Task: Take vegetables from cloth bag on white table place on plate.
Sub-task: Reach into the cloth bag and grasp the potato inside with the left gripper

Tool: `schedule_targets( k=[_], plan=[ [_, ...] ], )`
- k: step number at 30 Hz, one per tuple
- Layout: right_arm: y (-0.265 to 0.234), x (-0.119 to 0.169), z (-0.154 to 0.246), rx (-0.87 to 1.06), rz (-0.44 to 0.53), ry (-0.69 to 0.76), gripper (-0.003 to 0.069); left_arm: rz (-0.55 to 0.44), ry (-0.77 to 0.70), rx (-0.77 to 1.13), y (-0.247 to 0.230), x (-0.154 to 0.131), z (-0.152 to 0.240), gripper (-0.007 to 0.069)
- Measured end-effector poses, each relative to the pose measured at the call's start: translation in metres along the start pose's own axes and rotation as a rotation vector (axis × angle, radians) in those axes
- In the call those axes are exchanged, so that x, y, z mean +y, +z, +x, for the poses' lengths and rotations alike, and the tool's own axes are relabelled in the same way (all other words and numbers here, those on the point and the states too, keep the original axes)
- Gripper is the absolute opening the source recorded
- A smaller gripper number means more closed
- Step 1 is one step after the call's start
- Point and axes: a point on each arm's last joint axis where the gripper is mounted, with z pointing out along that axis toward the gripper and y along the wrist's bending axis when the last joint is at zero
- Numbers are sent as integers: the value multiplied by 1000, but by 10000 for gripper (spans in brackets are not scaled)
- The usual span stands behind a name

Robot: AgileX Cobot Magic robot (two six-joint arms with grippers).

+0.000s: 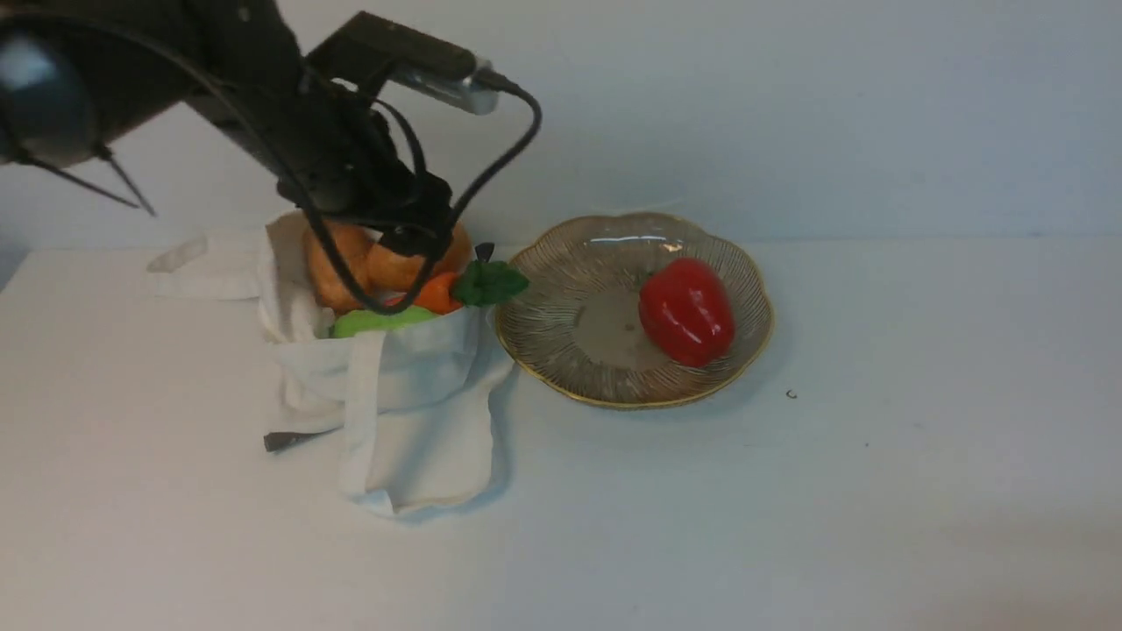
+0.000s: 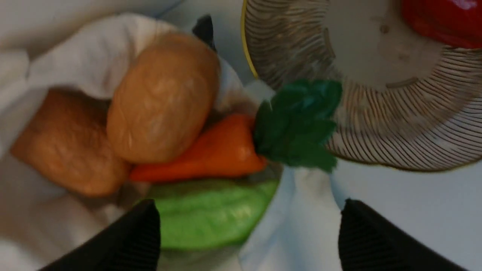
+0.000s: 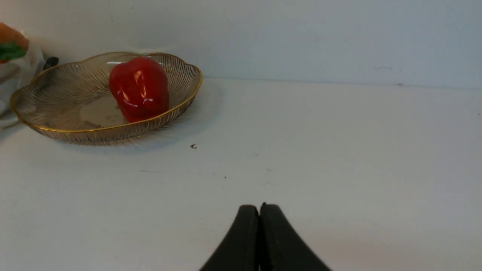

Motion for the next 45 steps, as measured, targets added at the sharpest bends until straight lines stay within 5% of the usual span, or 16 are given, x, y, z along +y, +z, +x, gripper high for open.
schedule_targets(
  k=[11,18,22,28,31,40,45],
  plan=[
    [0,0,0,0,0,0,-15,-64,-3,-40,77,14,-4,614],
    [0,0,0,0,0,0,-15,-115,52,-49,99,19,0,532],
    [0,0,0,0,0,0,-15,-129,60,-62,103,20,0,430],
    [0,0,0,0,0,0,-15,-131,56,-61,102,20,-1,69],
    [0,0,0,0,0,-1,-15,-128,56,-49,97,20,-1,10],
    [0,0,0,0,0,-1,-15,-147,57,-105,59,20,-15,6],
    [0,0,0,0,0,-1,-15,-141,44,-103,60,20,-14,130]
  ],
)
